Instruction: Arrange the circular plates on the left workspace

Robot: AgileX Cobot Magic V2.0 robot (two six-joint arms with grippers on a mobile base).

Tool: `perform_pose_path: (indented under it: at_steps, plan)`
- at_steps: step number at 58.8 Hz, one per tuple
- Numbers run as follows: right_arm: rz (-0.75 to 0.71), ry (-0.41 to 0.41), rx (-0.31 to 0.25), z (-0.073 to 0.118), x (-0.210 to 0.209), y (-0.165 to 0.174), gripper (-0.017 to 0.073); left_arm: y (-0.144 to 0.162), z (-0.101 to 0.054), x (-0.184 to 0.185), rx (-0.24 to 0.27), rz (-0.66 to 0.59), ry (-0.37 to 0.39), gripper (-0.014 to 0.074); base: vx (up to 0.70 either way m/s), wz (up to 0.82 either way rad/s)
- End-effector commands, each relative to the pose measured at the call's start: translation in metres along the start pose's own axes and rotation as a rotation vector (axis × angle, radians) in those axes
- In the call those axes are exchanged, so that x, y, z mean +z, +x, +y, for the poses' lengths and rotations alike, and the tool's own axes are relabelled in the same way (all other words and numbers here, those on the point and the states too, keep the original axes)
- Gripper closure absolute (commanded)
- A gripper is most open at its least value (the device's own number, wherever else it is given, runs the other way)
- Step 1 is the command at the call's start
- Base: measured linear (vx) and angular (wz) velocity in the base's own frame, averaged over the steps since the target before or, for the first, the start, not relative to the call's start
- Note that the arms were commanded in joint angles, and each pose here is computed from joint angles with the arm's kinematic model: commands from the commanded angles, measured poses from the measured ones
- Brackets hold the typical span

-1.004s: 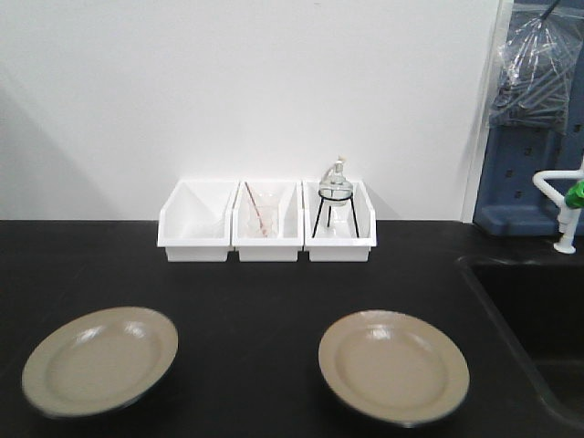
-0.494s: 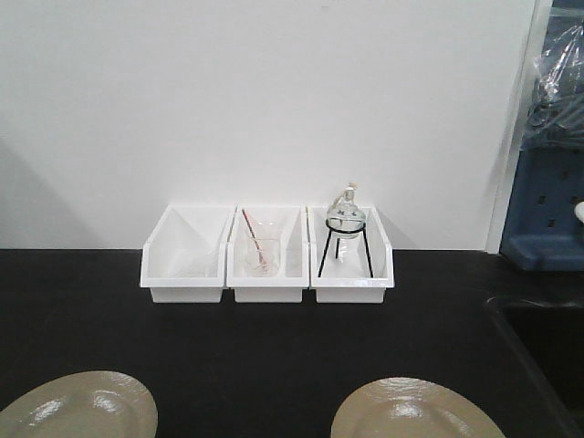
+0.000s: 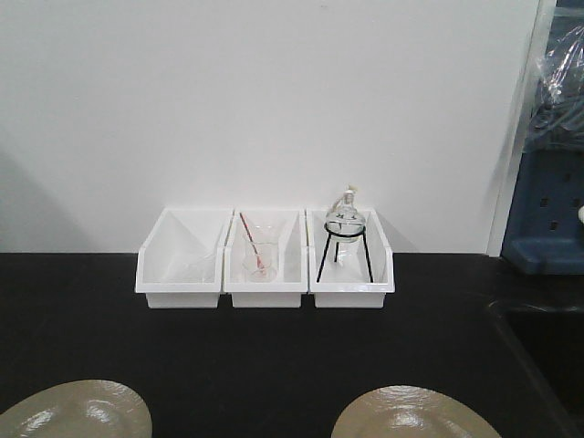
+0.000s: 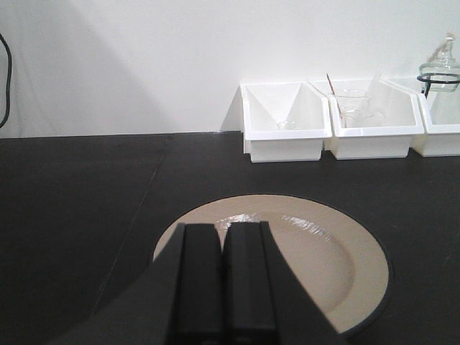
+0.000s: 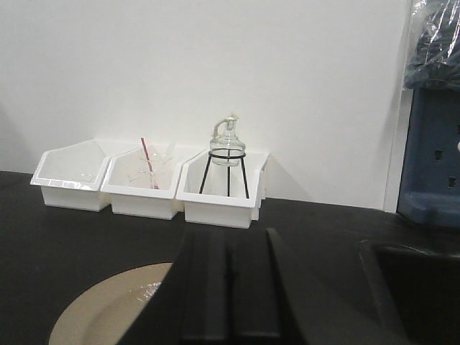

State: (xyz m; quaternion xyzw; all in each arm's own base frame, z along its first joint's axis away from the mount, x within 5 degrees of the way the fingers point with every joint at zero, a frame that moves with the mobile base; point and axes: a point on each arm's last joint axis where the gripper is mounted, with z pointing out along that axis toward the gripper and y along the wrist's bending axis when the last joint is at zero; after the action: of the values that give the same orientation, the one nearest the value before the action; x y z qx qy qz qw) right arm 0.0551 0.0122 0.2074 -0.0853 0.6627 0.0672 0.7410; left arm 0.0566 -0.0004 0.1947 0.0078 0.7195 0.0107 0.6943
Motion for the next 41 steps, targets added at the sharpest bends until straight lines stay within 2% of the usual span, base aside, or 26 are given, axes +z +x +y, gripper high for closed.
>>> perform_pose_path:
  at_steps: [1, 22, 28, 34, 41]
  plan:
    - [-0.099, 0.007, -0.005, 0.000, -0.002, -0.007, 0.0559, -0.004, 0.001, -0.001, -0.010, -0.086, -0.012, 0.0591, 0.00, 0.02]
    - [-0.117, 0.007, -0.005, 0.000, -0.002, -0.009, 0.0559, -0.005, 0.001, -0.001, -0.010, -0.093, -0.013, 0.0591, 0.00, 0.00]
    - [-0.202, 0.009, -0.002, -0.001, -0.003, -0.016, 0.0559, -0.010, 0.002, -0.002, -0.014, -0.132, -0.019, 0.0591, 0.00, 0.00]
    - [-0.325, 0.004, 0.058, -0.001, -0.006, -0.030, 0.0559, -0.021, 0.004, -0.004, -0.093, -0.236, -0.035, 0.0591, 0.00, 0.00]
    - [-0.412, -0.006, 0.110, -0.002, -0.011, -0.054, 0.0559, -0.039, 0.011, -0.010, -0.279, -0.428, -0.062, 0.0591, 0.00, 0.00]
